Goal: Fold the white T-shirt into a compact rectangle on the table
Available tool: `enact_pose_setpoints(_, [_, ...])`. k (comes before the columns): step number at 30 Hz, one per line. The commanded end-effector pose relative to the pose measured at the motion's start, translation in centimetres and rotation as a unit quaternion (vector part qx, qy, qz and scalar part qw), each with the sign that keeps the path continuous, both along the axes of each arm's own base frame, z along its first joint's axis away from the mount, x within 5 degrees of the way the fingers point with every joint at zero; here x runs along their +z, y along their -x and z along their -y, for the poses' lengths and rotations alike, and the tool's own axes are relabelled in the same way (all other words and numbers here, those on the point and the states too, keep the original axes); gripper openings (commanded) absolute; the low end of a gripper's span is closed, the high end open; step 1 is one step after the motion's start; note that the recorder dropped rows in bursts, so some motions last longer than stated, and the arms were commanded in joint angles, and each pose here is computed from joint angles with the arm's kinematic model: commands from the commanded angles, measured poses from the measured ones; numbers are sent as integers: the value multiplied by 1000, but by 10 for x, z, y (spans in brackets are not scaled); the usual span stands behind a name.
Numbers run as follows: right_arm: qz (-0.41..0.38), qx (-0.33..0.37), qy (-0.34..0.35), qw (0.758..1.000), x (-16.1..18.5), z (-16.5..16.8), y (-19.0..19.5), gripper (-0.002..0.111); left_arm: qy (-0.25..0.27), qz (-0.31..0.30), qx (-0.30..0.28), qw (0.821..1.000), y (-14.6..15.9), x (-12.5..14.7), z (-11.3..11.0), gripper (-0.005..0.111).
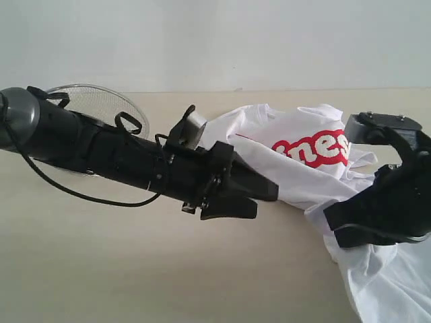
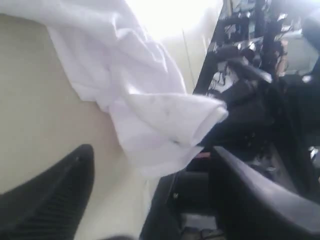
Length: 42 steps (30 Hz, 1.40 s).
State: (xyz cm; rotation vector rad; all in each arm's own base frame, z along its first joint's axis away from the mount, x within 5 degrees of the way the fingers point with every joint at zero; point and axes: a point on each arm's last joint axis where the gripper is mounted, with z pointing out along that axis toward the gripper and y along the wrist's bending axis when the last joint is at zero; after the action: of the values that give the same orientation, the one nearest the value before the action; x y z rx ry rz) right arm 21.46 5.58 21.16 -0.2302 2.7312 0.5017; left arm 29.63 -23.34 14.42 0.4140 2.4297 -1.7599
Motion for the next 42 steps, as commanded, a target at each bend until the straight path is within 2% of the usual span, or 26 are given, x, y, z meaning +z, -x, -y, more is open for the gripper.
enact_pose_setpoints(1, [23,24,11,999,2,2,-1,0,25,-54,33,998,-1,4,10,66])
enact_pose_setpoints(6, [50,48,17,997,3,-1,-3,0,25,-121,33,992,2,5,23,65])
enact_pose_setpoints(9, [64,94,26,993,3,-8,-1,0,24,-126,28,991,3,2,28,65])
enact_pose_setpoints(12, [68,94,31,993,3,-9,-2,0,24,-127,30,991,1,1,28,65])
enact_pose_setpoints(18, [75,12,20,997,4,0,-8,0,39,-129,36,990,-7,3,16,60])
enact_pose_setpoints(22, [43,-107,11,993,1,25,-6,0,56,-134,36,989,-12,6,7,59])
enact_pose_setpoints(24, [19,-154,35,987,-6,44,-1,0,59,-127,37,990,-14,7,4,59])
enact_pose_setpoints(28, [-33,-201,92,975,-26,73,10,0,56,-112,39,991,-16,6,3,59])
enact_pose_setpoints(33, [-55,-210,97,971,-40,78,13,3,49,-94,40,994,-16,4,5,59])
enact_pose_setpoints(36, [-72,-195,111,972,-43,79,15,21,47,-86,40,994,-16,4,4,59])
enact_pose_setpoints(39, [-78,-193,112,972,-43,79,17,68,48,-71,36,996,-16,4,4,59])
enact_pose_setpoints(42, [-95,-207,105,968,-40,78,17,101,43,-67,39,996,-17,3,5,59])
